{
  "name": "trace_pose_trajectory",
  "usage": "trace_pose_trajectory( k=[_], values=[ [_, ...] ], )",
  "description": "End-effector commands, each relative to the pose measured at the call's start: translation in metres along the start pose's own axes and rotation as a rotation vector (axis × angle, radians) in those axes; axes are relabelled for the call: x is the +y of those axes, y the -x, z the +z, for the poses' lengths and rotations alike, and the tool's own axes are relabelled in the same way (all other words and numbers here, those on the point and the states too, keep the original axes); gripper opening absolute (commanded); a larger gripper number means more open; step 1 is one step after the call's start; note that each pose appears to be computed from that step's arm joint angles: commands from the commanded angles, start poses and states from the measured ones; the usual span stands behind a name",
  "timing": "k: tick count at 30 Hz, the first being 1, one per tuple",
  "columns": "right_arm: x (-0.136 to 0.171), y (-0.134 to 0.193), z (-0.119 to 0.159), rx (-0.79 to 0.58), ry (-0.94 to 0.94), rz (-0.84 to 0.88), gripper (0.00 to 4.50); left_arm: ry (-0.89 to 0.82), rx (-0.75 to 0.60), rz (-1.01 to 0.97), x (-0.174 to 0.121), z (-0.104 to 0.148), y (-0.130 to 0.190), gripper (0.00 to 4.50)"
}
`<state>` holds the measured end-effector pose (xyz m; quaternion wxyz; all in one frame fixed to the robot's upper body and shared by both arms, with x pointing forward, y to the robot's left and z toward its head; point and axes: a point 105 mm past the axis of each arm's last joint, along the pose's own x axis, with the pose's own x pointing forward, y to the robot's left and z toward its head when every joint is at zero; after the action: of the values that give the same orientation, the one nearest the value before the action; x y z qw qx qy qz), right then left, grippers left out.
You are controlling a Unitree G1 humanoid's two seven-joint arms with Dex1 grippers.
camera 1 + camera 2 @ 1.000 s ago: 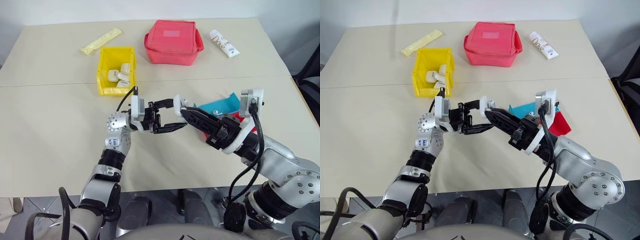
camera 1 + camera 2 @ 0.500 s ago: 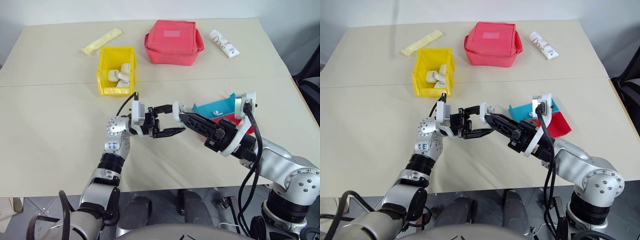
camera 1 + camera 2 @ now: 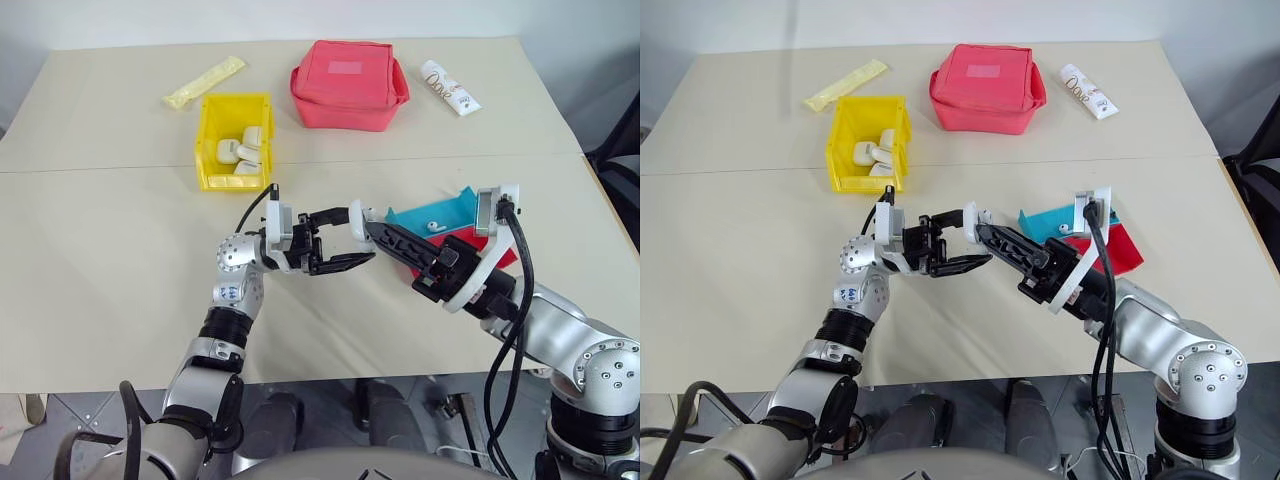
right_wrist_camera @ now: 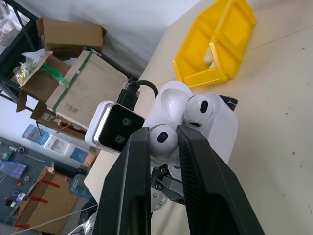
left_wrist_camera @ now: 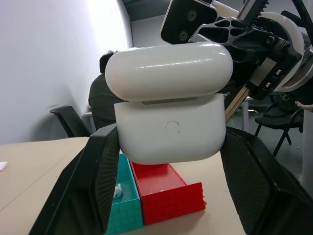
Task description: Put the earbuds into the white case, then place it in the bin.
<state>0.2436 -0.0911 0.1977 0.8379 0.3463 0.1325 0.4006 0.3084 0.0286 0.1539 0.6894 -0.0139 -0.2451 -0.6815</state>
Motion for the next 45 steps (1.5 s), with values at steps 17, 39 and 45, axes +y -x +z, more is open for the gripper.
trace_pose_trajectory(
  k=[17,39,45],
  values=[
    [-0.026,-0.001,0.003,0.056,0.129,-0.131,0.45,-0.106,-0.114,-0.001,0.004,0.027,-0.006,2.74],
    [0.011,-0.009,0.000,0.125,0.248,0.032,0.45,-0.050,-0.090,-0.028,-0.009,0.008,-0.010,2.74],
    [0.011,-0.009,-0.002,0.139,0.258,0.037,0.45,-0.041,-0.110,-0.014,-0.010,0.007,-0.013,2.74]
  ],
)
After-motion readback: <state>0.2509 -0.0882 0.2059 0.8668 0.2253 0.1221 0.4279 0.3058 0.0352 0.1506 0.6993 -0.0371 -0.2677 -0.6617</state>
